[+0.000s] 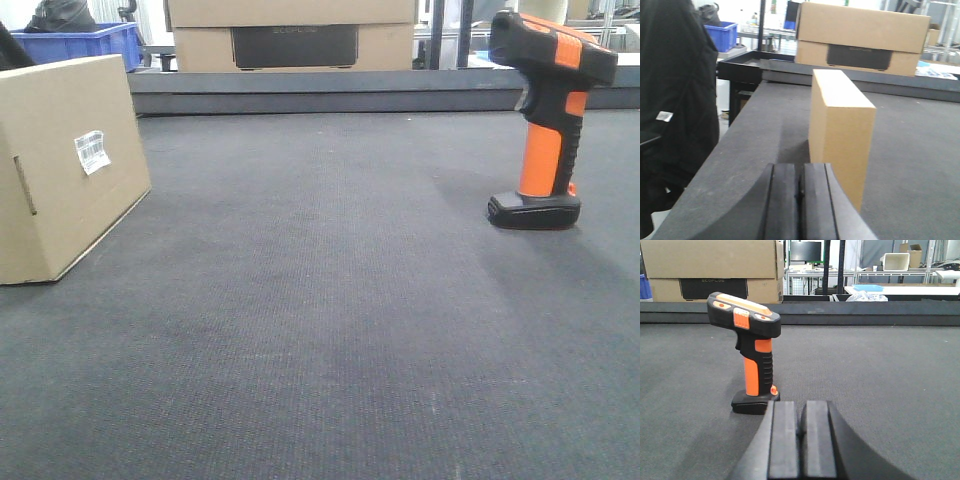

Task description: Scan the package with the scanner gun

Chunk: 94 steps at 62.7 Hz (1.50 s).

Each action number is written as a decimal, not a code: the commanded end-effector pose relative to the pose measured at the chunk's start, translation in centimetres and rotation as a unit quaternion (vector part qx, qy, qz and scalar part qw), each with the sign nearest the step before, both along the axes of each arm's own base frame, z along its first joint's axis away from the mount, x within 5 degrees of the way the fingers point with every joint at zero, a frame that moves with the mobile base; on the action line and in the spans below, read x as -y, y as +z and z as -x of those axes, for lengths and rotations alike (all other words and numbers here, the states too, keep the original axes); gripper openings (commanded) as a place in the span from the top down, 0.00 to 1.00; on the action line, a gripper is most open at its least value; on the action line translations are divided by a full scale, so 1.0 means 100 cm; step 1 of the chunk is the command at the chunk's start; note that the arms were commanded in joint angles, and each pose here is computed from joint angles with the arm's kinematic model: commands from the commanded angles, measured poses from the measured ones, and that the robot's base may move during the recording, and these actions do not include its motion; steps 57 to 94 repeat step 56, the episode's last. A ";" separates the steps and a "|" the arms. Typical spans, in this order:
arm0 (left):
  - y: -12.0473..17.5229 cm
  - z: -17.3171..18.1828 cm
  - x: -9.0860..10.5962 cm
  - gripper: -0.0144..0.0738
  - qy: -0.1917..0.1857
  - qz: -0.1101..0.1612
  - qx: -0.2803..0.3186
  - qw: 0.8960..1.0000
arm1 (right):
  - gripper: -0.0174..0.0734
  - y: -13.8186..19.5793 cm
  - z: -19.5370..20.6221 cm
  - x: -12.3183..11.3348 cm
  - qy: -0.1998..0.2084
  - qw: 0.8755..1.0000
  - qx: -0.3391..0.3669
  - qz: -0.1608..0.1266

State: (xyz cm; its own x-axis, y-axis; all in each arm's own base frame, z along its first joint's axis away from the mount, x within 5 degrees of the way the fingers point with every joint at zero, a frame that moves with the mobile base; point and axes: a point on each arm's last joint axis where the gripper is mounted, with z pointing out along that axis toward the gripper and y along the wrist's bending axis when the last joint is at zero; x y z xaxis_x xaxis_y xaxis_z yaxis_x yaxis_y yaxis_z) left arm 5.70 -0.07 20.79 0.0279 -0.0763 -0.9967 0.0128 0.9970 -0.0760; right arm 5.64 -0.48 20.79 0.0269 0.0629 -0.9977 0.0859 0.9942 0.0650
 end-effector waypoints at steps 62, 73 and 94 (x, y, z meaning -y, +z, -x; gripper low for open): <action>0.002 0.001 0.002 0.96 -0.017 -0.003 0.012 1.000 | 0.99 0.001 0.000 0.000 -0.003 1.000 0.008 0.000; 0.002 0.001 0.002 0.96 -0.017 -0.003 0.012 1.000 | 0.99 0.001 0.000 0.000 -0.003 1.000 0.008 0.000; 0.002 0.001 0.002 0.96 -0.017 -0.003 0.012 1.000 | 0.99 0.001 0.000 0.000 -0.003 1.000 0.008 0.000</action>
